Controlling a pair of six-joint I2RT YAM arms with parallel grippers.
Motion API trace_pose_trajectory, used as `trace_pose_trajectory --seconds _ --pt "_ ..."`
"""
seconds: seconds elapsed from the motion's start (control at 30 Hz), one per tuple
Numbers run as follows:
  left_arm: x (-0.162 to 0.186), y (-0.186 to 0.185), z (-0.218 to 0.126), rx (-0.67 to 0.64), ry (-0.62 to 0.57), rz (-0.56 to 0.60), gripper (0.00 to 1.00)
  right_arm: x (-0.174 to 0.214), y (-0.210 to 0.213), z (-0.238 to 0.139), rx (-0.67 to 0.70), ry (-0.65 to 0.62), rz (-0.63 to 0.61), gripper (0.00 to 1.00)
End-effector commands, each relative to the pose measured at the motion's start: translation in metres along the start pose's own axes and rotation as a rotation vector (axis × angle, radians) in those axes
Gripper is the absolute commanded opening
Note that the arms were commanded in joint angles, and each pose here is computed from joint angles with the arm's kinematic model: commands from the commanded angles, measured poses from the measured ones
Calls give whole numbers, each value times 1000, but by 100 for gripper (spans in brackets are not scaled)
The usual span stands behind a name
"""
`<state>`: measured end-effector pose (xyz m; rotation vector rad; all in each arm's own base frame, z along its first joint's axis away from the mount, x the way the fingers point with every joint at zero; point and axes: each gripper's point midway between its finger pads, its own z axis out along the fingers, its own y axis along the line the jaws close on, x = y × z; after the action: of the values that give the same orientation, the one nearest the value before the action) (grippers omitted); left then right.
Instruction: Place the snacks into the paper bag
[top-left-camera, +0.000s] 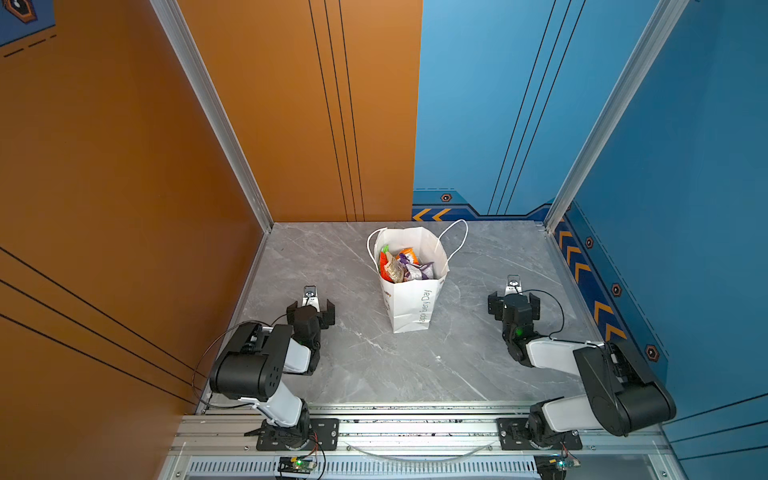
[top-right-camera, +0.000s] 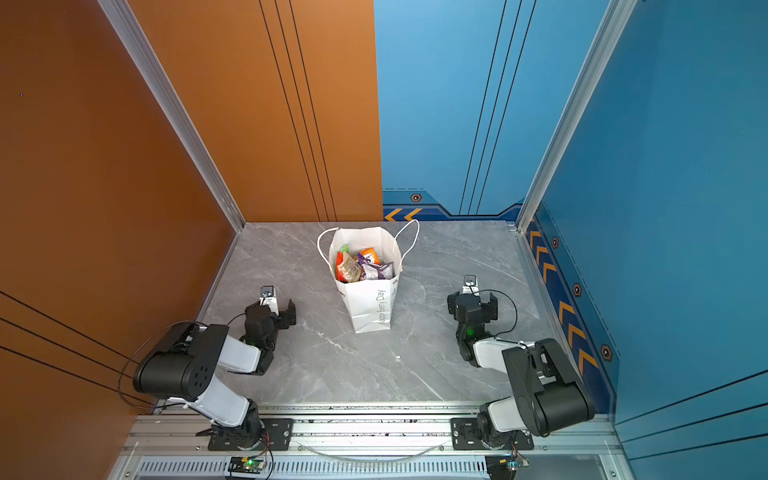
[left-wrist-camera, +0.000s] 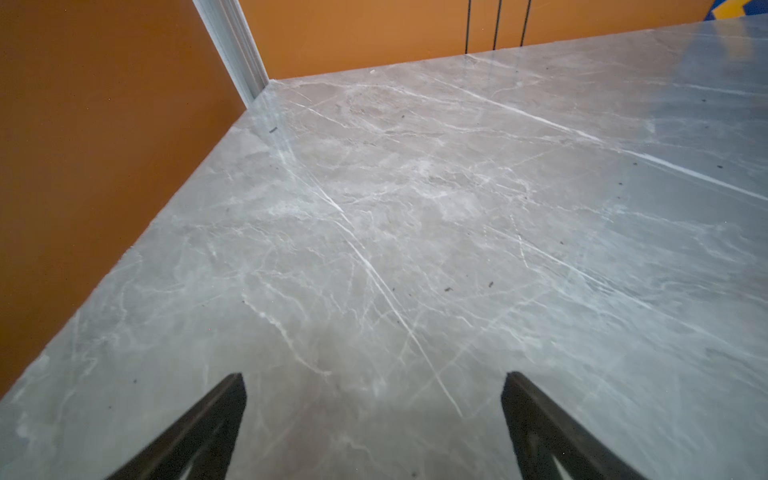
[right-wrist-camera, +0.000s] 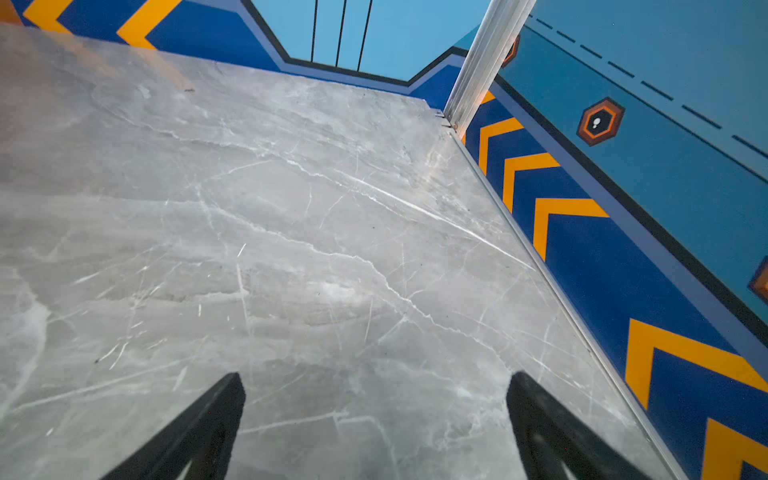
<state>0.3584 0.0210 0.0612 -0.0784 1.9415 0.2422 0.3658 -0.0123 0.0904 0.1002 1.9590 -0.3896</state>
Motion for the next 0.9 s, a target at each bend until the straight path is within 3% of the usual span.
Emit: trace_pose_trajectory --seconds 0.0,0.17,0.87 --pt "-40 1 14 -6 -63 -60 98 -15 -6 11 -105 -83 151 100" --pt "-39 14 17 -71 -52 -92 98 -12 -12 24 -78 -69 190 100" --pt "-40 12 18 -74 -49 -78 98 -10 -13 24 -66 -39 178 100"
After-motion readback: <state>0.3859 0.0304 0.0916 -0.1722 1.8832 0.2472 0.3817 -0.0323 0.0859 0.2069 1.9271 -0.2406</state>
